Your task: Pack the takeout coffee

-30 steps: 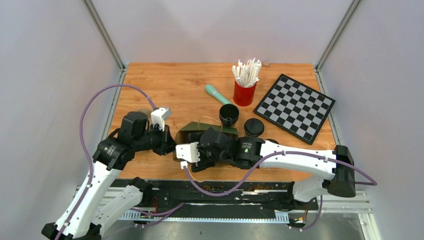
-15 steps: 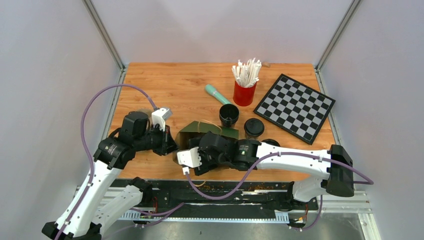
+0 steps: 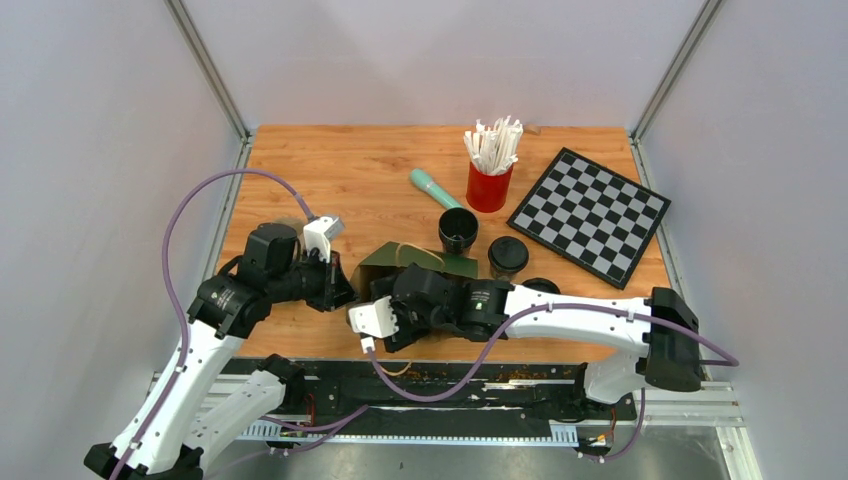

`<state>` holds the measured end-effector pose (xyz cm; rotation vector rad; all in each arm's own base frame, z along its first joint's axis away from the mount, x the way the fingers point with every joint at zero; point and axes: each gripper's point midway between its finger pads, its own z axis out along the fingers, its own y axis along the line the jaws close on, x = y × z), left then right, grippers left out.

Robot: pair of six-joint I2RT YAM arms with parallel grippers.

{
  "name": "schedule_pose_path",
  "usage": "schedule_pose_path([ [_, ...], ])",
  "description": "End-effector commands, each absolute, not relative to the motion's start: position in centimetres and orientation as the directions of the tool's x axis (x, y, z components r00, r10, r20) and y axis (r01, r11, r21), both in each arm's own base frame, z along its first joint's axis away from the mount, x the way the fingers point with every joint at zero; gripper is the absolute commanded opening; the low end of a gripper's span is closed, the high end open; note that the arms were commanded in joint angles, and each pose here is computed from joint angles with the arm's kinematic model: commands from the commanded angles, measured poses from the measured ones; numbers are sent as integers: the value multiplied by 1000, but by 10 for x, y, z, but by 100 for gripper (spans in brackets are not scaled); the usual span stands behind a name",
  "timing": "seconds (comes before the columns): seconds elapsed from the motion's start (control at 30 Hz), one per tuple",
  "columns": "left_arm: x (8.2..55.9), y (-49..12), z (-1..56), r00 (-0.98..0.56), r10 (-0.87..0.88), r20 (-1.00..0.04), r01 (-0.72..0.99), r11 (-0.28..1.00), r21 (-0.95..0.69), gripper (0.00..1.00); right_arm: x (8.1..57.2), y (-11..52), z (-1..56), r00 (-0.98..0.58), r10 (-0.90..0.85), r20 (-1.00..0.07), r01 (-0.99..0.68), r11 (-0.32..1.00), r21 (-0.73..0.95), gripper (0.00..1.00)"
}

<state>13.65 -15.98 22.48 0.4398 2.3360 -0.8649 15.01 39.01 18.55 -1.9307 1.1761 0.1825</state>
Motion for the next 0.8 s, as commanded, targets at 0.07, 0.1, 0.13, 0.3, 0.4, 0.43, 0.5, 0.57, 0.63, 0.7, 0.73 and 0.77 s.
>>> schedule_pose_path([
  [0.07, 134, -166, 235, -765, 66, -641, 491, 703, -514, 0, 160, 406, 188, 555, -635, -537, -775, -159, -612, 68],
  [0.1, 134, -166, 236, -764, 64, -642, 492, 702, -515, 0, 165, 405, 187, 549, -648, -529, -771, -147, -620, 67],
  [0.13, 134, -166, 237, -765, 63, -641, 490, 702, -516, 0, 169, 404, 186, 545, -658, -520, -765, -136, -630, 67],
  [0.3, 134, -167, 238, -772, 50, -634, 478, 703, -526, 0, 178, 396, 179, 526, -698, -486, -755, -119, -645, 67],
  [0.4, 136, -168, 240, -770, 38, -636, 475, 701, -533, 0, 181, 390, 177, 510, -717, -475, -755, -108, -647, 68],
  [0.43, 136, -168, 240, -770, 36, -637, 474, 701, -534, 0, 181, 388, 177, 503, -723, -473, -754, -101, -649, 68],
  [0.5, 137, -169, 241, -769, 36, -638, 474, 702, -532, 0, 182, 384, 178, 495, -734, -466, -756, -100, -647, 68],
  [0.57, 138, -169, 242, -768, 35, -639, 475, 702, -531, 0, 183, 381, 177, 492, -742, -456, -755, -102, -648, 68],
  [0.63, 138, -169, 242, -770, 36, -637, 474, 701, -533, 0, 184, 381, 177, 485, -751, -448, -756, -102, -647, 68],
  [0.7, 140, -169, 243, -768, 34, -640, 473, 704, -530, 0, 182, 380, 174, 473, -760, -446, -769, -109, -630, 68],
  [0.73, 141, -169, 244, -766, 33, -642, 472, 707, -528, 0, 182, 380, 170, 467, -767, -440, -777, -117, -619, 68],
  [0.77, 143, -169, 245, -763, 30, -646, 473, 707, -526, 0, 181, 380, 170, 457, -771, -443, -784, -114, -610, 68],
])
